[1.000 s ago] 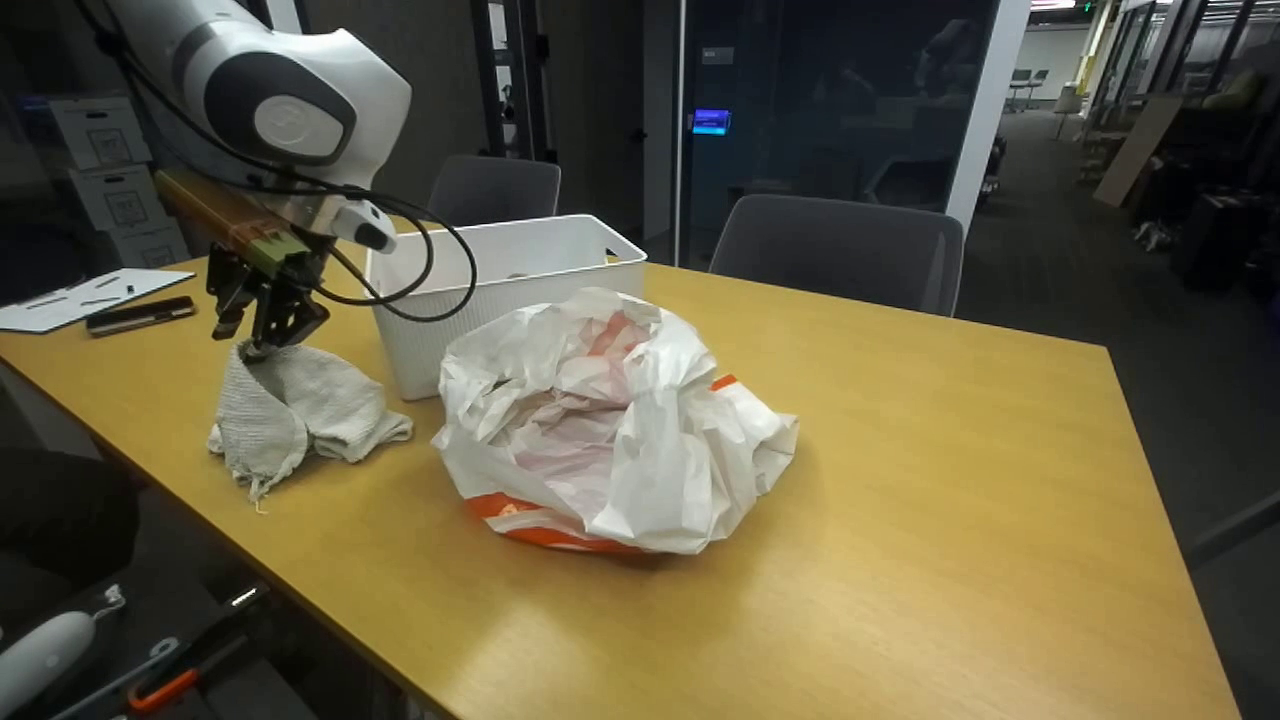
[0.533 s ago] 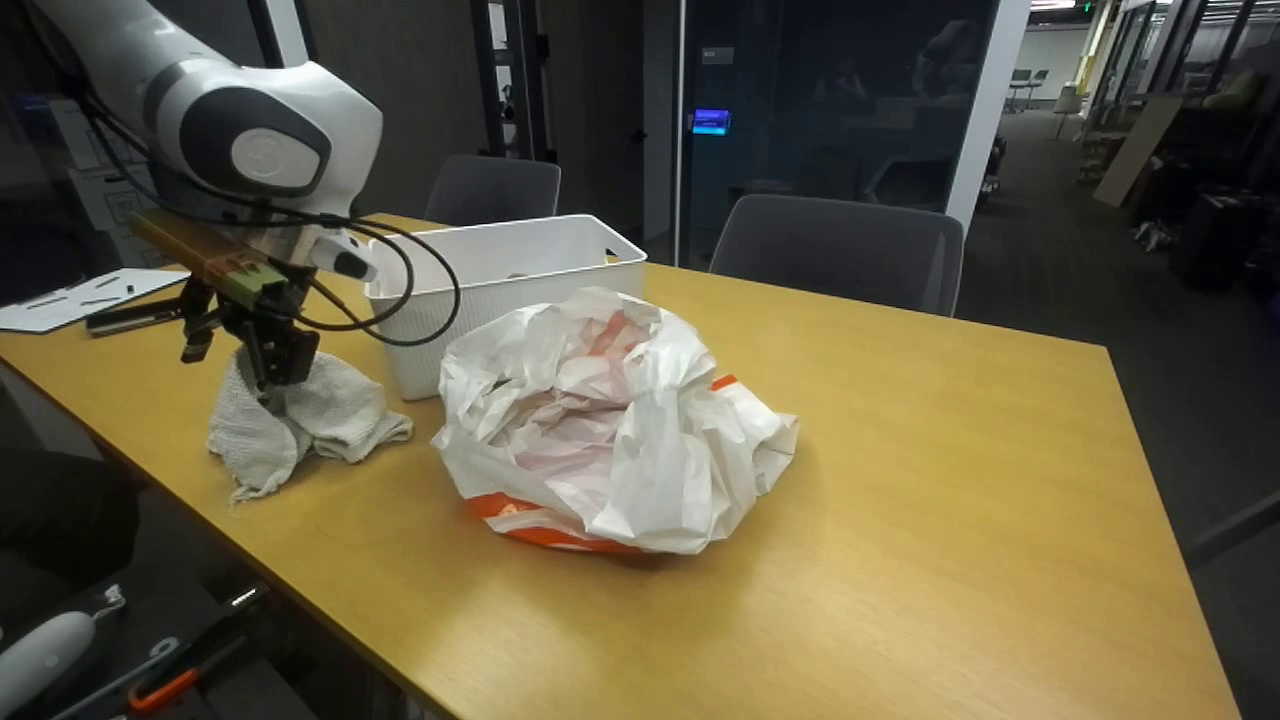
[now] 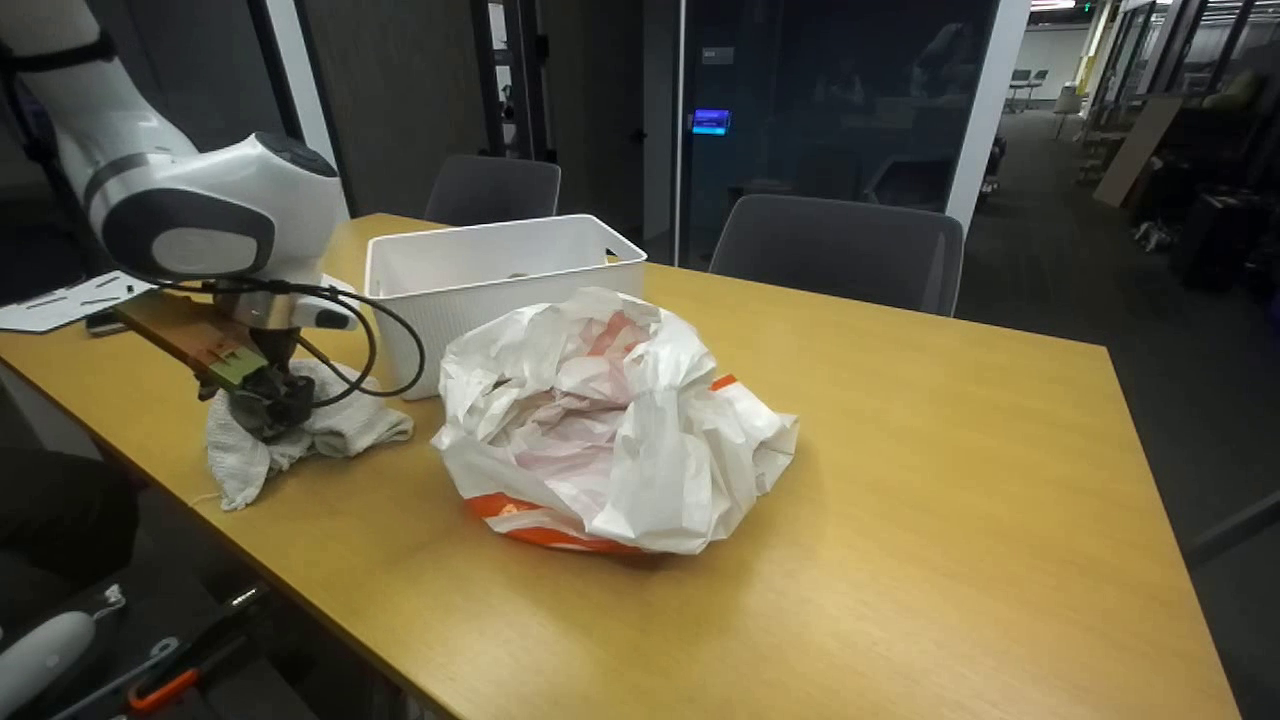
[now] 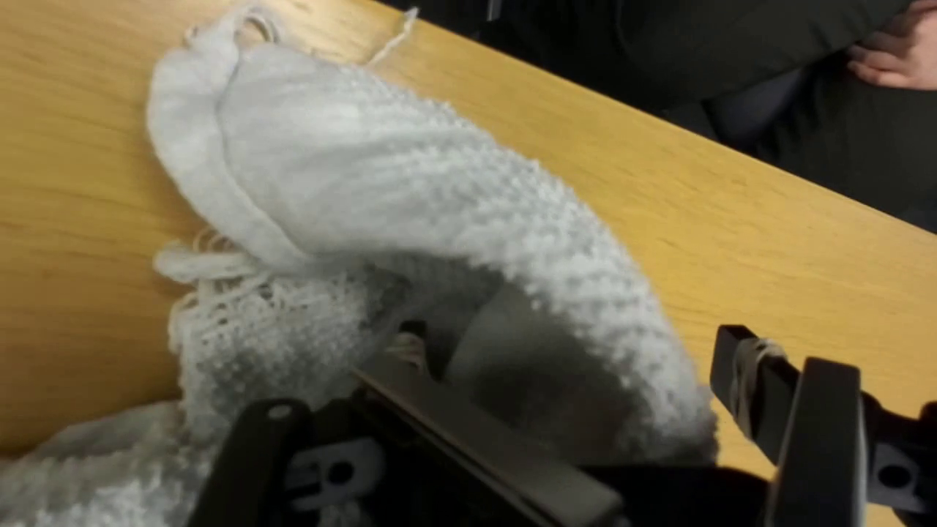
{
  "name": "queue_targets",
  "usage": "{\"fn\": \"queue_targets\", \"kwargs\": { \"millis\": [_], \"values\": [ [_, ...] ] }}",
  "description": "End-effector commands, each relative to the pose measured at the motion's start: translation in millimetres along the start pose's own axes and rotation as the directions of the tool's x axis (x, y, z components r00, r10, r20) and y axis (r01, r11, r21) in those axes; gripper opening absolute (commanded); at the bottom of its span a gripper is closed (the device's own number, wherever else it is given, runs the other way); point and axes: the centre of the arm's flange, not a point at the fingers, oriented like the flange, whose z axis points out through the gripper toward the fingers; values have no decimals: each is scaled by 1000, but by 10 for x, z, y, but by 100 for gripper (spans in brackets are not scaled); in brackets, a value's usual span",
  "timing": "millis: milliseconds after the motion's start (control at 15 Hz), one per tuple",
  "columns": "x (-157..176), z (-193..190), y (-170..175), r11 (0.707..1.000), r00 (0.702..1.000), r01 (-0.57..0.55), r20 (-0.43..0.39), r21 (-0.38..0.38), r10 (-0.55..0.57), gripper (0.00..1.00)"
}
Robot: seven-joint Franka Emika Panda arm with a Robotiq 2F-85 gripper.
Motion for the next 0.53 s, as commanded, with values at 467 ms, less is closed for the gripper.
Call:
{"fn": "queue_targets", "kwargs": {
  "millis": [467],
  "values": [
    [-183,597,60,959,961,230,-116,-168,-251,68]
  ]
}}
